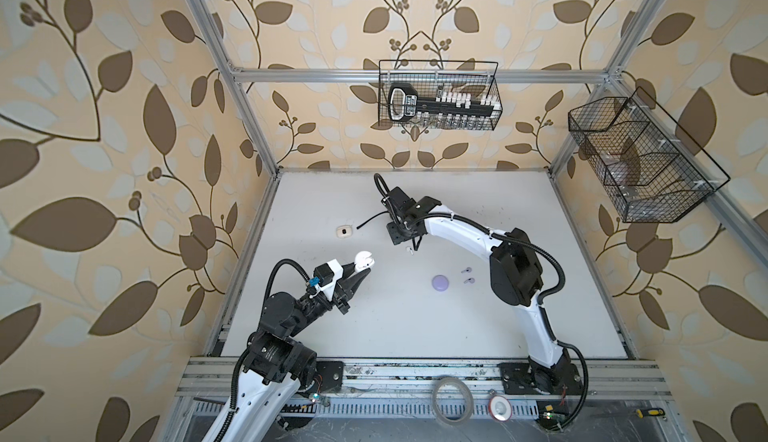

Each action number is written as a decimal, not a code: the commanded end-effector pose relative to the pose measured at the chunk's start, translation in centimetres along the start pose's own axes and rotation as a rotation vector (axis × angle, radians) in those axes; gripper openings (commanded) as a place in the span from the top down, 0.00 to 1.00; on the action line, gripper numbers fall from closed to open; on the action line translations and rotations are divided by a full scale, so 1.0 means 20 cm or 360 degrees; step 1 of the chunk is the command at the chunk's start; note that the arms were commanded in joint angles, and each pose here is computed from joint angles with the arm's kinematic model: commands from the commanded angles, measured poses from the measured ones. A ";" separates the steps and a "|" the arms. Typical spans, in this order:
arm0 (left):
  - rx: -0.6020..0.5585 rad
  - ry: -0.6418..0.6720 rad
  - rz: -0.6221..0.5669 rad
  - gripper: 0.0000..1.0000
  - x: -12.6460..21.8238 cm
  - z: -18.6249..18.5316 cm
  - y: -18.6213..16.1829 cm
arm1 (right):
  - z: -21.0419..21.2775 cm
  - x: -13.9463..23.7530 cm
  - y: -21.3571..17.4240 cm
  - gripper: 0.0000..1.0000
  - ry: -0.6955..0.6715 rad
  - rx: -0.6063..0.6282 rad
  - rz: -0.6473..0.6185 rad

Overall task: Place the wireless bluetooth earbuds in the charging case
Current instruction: 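Lower the right gripper and close it on the second white earbud, then lift the second white earbud with the right gripper, then carry the earbud with the right gripper over the case held by the left gripper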

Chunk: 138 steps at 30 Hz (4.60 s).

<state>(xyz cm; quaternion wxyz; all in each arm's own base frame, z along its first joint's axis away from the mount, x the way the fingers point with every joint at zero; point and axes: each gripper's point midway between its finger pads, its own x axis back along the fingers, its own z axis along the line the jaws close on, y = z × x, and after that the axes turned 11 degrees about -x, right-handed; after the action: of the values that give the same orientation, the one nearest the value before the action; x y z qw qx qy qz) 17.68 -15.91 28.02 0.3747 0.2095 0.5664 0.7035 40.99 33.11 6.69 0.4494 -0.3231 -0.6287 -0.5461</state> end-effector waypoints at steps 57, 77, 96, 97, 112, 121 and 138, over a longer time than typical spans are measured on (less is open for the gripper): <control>-0.0084 0.0024 -0.0113 1.00 0.03 0.01 0.14 | -0.08 0.06 -0.07 0.86 0.0051 -0.0099 0.0056; -0.0138 -0.0010 -0.0194 1.00 0.03 -0.02 0.15 | 0.35 1.81 -0.28 0.88 0.0855 -0.0223 -0.1244; -0.0133 -0.0036 -0.0229 1.00 0.06 -0.04 0.20 | 0.74 1.82 -0.36 0.90 0.1039 -0.0055 -0.1410; -0.0127 -0.0036 -0.0228 1.00 0.06 -0.04 0.20 | 0.74 1.79 -0.36 0.90 0.1014 -0.0058 -0.1410; -0.0110 -0.0029 -0.0223 1.00 0.06 -0.03 0.20 | 0.75 1.68 -0.38 0.92 0.0949 -0.0041 -0.1394; -0.0062 -0.0045 -0.0215 1.00 0.06 -0.03 0.21 | 0.73 1.64 -0.39 0.93 0.0956 -0.0051 -0.1391; 0.0000 -0.0073 -0.0209 1.00 0.06 -0.04 0.23 | 0.72 1.57 -0.43 0.94 0.0976 -0.0039 -0.1361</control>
<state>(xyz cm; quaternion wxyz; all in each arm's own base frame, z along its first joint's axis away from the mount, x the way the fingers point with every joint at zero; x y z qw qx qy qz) 16.35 -16.06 28.54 0.3926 0.2205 0.5764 0.6819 18.25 43.11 32.49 0.3402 0.1308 -0.5382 -0.7599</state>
